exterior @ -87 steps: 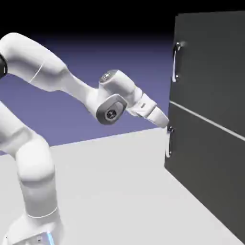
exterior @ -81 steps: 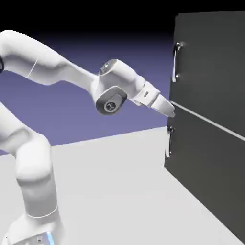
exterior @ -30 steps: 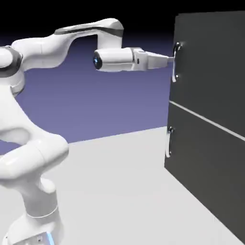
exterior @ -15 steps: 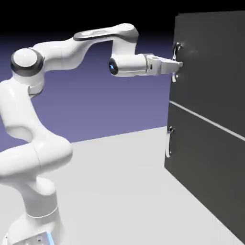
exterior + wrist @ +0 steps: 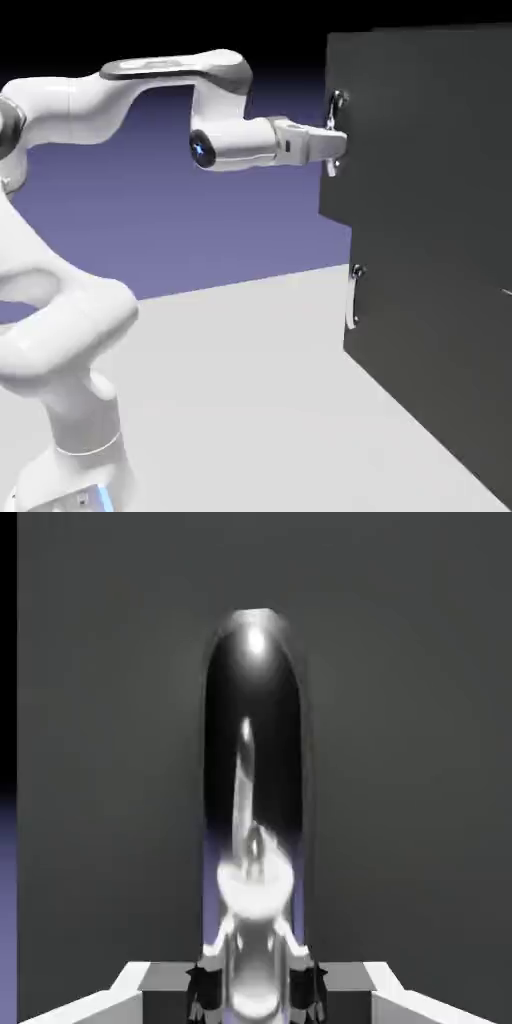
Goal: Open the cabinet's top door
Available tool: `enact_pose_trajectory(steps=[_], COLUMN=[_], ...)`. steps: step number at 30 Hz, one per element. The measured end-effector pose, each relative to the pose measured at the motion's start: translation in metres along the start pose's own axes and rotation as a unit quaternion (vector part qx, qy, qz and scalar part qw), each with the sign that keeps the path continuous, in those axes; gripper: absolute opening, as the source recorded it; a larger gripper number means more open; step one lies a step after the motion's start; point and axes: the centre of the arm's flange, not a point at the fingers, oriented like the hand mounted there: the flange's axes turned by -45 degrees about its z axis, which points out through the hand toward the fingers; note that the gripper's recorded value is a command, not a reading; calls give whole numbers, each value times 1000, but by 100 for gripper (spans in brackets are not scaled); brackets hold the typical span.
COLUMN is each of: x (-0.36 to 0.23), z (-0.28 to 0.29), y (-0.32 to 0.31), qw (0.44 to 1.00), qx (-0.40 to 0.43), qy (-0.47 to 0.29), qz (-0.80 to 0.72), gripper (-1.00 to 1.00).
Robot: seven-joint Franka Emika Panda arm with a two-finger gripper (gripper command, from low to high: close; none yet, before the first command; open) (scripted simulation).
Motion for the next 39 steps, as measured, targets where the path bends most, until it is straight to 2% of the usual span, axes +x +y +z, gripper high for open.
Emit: enact_pose_trajectory(steps=[19, 39], x=[0, 0], z=[-160, -278], y=[81, 207], qw=[984, 940], qx=[177, 341], qy=[0, 0], qz=[0, 0], gripper=[-100, -100])
